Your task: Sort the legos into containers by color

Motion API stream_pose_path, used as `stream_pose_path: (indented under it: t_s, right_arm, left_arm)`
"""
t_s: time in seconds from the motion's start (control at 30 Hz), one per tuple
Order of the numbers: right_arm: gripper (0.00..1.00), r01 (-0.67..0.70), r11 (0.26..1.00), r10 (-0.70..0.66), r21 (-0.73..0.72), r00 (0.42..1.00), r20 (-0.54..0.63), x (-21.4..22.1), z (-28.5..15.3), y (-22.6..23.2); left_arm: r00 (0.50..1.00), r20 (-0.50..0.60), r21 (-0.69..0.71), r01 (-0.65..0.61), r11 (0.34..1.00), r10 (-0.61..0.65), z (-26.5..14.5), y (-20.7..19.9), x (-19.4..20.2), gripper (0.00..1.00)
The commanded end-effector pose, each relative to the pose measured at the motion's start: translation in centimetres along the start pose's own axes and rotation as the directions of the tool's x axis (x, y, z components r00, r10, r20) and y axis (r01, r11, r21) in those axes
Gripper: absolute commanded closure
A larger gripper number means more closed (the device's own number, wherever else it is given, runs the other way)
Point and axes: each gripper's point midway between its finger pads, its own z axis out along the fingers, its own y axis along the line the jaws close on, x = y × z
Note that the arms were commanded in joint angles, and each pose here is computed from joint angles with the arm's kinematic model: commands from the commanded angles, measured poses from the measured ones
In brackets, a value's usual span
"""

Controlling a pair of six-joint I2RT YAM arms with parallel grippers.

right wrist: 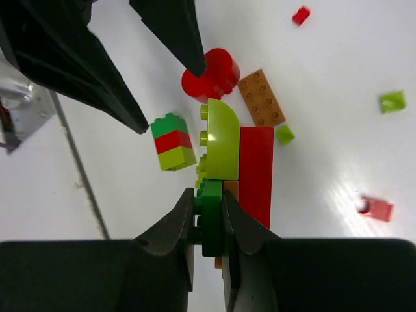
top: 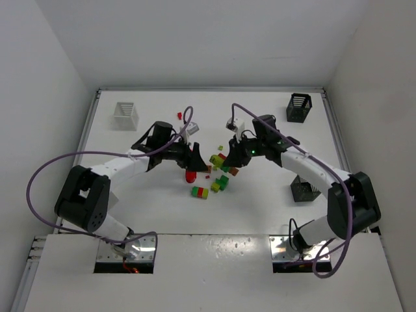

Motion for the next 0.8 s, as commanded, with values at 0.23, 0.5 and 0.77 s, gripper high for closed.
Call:
stream_pose_path:
  t_s: [0.23, 0.5, 0.77]
  right_arm:
    - [1.00, 0.519, 0.845, -0.529, 0.128, 0.846, 0.064, -1.8, -1.0, 0.5]
    - [1.00, 0.701, 0.708, -0.706, 0.089, 0.704, 0.074, -1.7, -0.5, 2.4]
    - [1.00, 0.813, 0.582, -0.810, 0.005, 0.579, 0.094, -1.6, 0.3, 5.2]
  left_arm:
    - [0.973, 0.059, 0.242, 0.205, 0.949, -0.225, -0.9, -3.6, -4.6, 0.16]
    - [0.965, 0.047, 0.205, 0.244, 0.948, -0.258, -0.5, -2.8, -3.8, 0.11]
    - [0.963, 0.031, 0.179, 0.259, 0.949, -0.268, 0.1, -1.9, -3.3, 0.17]
